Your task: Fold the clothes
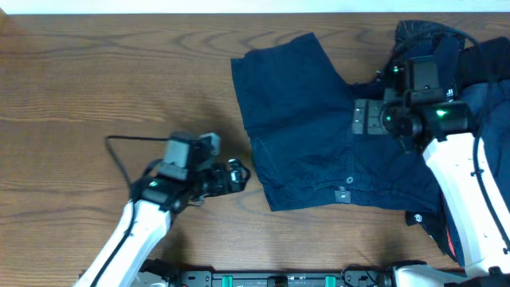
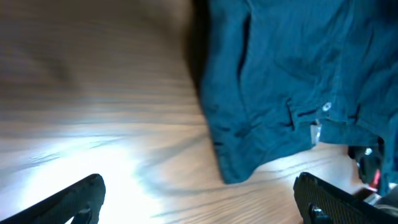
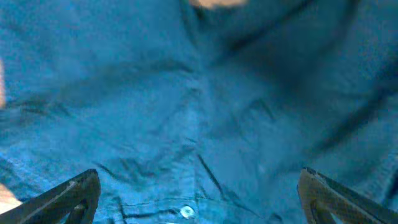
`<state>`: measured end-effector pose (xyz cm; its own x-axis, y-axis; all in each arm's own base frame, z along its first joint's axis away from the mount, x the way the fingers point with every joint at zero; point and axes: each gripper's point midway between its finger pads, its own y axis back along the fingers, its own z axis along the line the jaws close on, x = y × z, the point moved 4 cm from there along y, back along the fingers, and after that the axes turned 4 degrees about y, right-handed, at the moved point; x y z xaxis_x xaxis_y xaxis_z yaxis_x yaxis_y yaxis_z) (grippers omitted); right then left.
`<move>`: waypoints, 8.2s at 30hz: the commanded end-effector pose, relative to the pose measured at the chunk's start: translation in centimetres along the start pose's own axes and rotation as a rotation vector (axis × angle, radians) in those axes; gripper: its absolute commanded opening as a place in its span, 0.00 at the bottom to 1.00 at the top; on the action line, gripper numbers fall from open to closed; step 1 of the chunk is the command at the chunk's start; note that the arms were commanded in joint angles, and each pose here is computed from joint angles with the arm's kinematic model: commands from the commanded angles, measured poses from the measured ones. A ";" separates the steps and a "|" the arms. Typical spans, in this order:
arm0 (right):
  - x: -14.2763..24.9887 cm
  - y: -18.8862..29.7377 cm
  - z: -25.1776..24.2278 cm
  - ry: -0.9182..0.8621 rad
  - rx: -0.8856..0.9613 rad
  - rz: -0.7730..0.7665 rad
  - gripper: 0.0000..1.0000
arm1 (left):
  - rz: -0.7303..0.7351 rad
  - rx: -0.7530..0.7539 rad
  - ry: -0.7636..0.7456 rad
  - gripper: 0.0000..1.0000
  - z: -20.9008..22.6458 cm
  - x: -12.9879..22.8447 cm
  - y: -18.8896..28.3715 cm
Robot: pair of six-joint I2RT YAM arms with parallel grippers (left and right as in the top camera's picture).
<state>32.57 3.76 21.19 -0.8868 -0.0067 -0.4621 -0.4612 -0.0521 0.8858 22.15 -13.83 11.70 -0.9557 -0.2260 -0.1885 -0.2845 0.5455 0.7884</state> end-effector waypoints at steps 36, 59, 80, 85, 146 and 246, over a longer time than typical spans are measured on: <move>1.2 0.8 -4.3 -0.095 0.134 0.056 0.99 | -0.076 -0.243 0.194 0.06 7.0 -4.3 -2.1; 1.5 0.6 -4.3 -0.095 0.133 0.067 0.99 | 0.131 -0.180 0.589 0.98 7.7 -2.1 6.2; 1.6 0.5 -4.2 -0.095 0.126 0.074 0.99 | 0.288 -0.181 0.568 0.62 4.7 6.3 -3.5; 1.6 0.5 -4.2 -0.095 0.126 0.074 0.99 | 0.275 -0.217 0.576 0.61 5.1 6.6 -3.7; 16.0 -8.7 5.9 0.037 -0.354 0.529 0.50 | 0.116 -0.596 0.686 0.06 15.8 3.7 5.7; 2.3 -9.3 1.8 0.012 -0.074 0.299 0.39 | 0.120 -0.595 0.675 0.06 15.8 3.7 5.7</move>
<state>35.56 7.33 13.17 -0.9746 -0.0025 -0.2240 -0.2196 -0.1873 0.9574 15.55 0.90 5.98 -0.6655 -0.7267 0.1706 0.0905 0.1483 0.9848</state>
